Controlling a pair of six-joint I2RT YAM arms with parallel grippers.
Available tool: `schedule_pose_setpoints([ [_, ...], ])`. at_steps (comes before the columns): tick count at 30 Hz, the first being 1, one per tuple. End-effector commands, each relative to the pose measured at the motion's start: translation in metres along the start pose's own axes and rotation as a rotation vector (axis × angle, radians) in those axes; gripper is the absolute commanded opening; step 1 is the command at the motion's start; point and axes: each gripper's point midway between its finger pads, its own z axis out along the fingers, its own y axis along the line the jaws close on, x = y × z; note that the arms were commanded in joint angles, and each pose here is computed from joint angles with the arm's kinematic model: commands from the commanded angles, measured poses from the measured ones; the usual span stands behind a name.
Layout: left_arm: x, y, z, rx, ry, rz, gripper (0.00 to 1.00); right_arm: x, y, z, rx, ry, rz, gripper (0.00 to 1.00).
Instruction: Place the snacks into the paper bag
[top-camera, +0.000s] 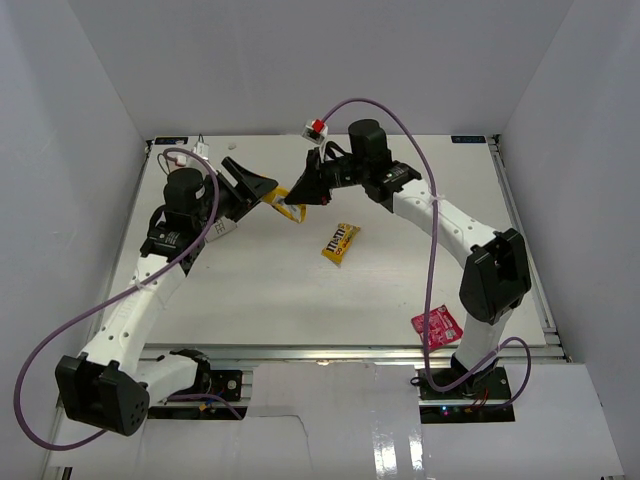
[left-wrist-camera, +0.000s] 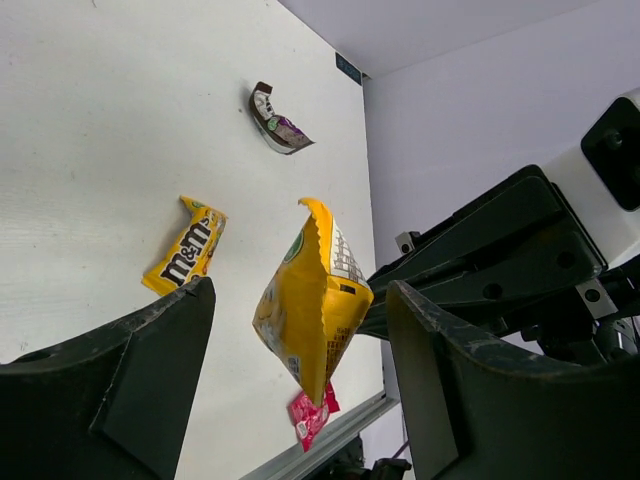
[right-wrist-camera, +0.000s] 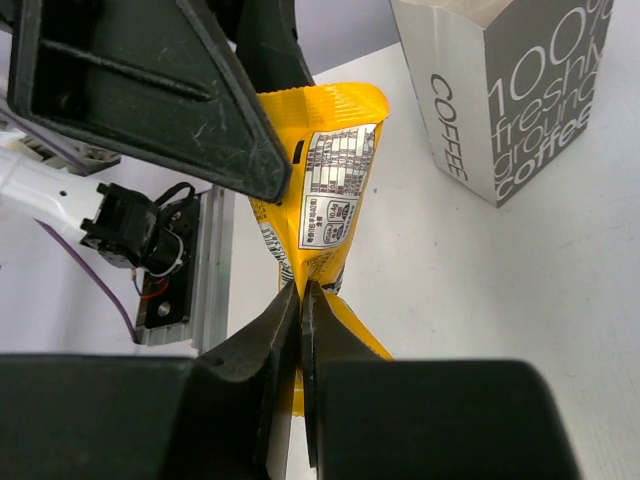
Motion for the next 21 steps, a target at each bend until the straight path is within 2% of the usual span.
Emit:
schedule_pose_setpoints([
  [1,-0.013,-0.014,-0.002,0.026,-0.035,0.044,0.79,-0.024,0.031,-0.010,-0.094,-0.057,-0.051,0.08],
  [3,-0.014,-0.016,0.000,0.036,-0.031,0.041,0.78,-0.024,0.031,-0.010,-0.100,-0.063,-0.033,0.08],
  [9,-0.010,-0.023,0.002,0.072,-0.002,0.035,0.66,-0.030,0.026,-0.007,-0.084,-0.082,-0.030,0.08],
  [15,-0.009,-0.027,-0.002,0.087,0.003,0.043,0.44,-0.028,0.014,-0.004,-0.075,-0.080,-0.009,0.08],
  [17,-0.011,-0.026,-0.002,0.075,-0.007,0.047,0.35,-0.029,0.016,-0.004,-0.083,-0.082,-0.016,0.14],
  [18,-0.012,-0.025,-0.002,0.067,-0.012,0.055,0.33,-0.028,0.016,-0.005,-0.085,-0.081,-0.015,0.22],
  [20,-0.017,-0.026,-0.004,0.052,-0.025,0.069,0.28,-0.026,0.015,-0.006,-0.084,-0.078,-0.010,0.26],
  [21,-0.020,-0.024,-0.004,0.035,-0.035,0.083,0.19,-0.026,0.015,-0.007,-0.084,-0.079,-0.009,0.32],
])
